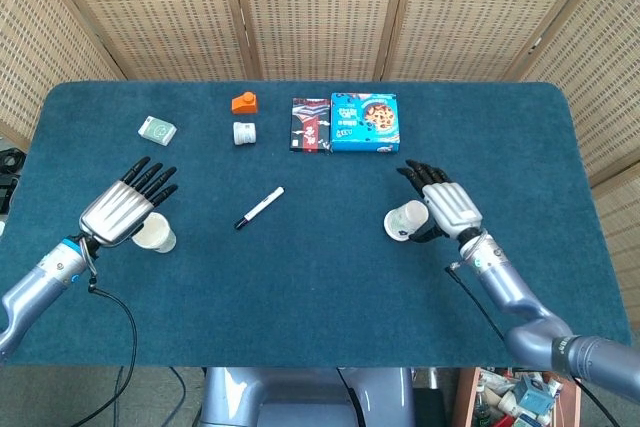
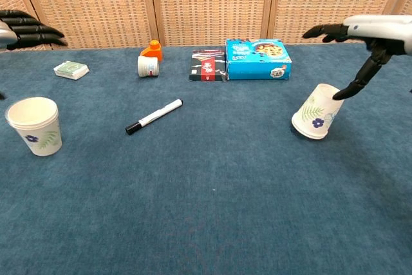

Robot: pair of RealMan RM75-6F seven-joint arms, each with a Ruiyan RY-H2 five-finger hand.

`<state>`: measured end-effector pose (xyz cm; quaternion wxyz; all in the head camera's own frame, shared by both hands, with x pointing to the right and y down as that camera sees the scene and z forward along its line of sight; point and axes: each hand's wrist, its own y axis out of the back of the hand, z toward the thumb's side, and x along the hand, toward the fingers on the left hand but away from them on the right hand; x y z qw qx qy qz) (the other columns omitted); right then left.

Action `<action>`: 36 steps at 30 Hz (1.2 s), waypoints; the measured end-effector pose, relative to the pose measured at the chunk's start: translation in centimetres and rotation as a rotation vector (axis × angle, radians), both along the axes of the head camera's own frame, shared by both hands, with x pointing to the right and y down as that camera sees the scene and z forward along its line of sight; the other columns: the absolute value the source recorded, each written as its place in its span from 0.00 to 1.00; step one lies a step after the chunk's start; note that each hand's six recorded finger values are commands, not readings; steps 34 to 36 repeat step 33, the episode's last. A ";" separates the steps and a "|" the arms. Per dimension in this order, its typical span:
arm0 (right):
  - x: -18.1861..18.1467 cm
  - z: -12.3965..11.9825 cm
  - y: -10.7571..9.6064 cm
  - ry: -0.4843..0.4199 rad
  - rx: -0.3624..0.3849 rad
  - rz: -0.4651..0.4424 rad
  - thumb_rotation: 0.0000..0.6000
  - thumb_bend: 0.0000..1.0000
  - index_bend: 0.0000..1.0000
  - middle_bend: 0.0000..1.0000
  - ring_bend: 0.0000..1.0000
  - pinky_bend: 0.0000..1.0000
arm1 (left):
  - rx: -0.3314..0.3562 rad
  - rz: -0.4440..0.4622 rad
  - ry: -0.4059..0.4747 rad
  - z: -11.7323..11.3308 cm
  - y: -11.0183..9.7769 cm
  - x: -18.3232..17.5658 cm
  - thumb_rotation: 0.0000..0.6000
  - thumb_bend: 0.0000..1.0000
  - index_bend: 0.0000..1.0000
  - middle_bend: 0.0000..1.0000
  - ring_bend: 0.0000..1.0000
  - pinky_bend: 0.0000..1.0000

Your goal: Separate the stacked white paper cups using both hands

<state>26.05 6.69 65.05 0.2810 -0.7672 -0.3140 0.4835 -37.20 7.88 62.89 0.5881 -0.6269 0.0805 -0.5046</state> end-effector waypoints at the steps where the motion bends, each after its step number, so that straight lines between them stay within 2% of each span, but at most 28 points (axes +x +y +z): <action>1: 0.2 -0.7 0.1 -0.003 0.020 -0.004 1.00 0.00 0.00 0.00 0.00 0.06 | 0.007 -0.004 0.009 -0.3 -0.1 0.0 1.00 0.08 0.00 0.00 0.00 0.00; 8: 2.1 -3.5 1.3 -0.004 0.102 -0.015 1.00 0.00 0.00 0.00 0.00 0.02 | 0.067 -0.058 0.087 -3.1 -0.7 -0.8 1.00 0.07 0.00 0.00 0.00 0.00; 11: 3.5 -4.6 2.3 0.002 0.148 -0.018 1.00 0.00 0.00 0.00 0.00 0.01 | 0.091 -0.122 0.135 -4.6 -0.4 -1.9 1.00 0.07 0.00 0.00 0.00 0.00; 14: 5.1 -5.8 3.5 0.005 0.207 -0.016 1.00 0.00 0.00 0.00 0.00 0.00 | 0.102 -0.226 0.183 -6.0 0.4 -3.7 1.00 0.06 0.00 0.00 0.00 0.00; 19: 8.3 -7.8 5.8 0.023 0.321 -0.003 1.00 0.00 0.00 0.00 0.00 0.00 | 0.099 -0.433 0.269 -7.8 2.9 -6.6 1.00 0.06 0.00 0.00 0.00 0.00; 25: 11.3 -9.4 9.8 0.021 0.393 0.035 1.00 0.00 0.00 0.00 0.00 0.00 | 0.048 -0.659 0.352 -8.5 7.4 -8.3 1.00 0.06 0.00 0.00 0.00 0.00; 30: 12.6 -10.6 12.8 0.041 0.460 0.050 1.00 0.00 0.00 0.00 0.00 0.00 | 0.114 -0.743 0.351 -8.6 11.2 -9.3 1.00 0.06 0.00 0.00 0.00 0.00; 33: 13.2 -11.3 14.7 0.051 0.488 0.055 1.00 0.00 0.00 0.00 0.00 0.00 | 0.132 -0.759 0.347 -8.0 13.4 -9.1 1.00 0.06 0.00 0.00 0.00 0.00; 36: 13.2 -11.3 14.7 0.051 0.488 0.055 1.00 0.00 0.00 0.00 0.00 0.00 | 0.132 -0.759 0.347 -8.0 13.4 -9.1 1.00 0.06 0.00 0.00 0.00 0.00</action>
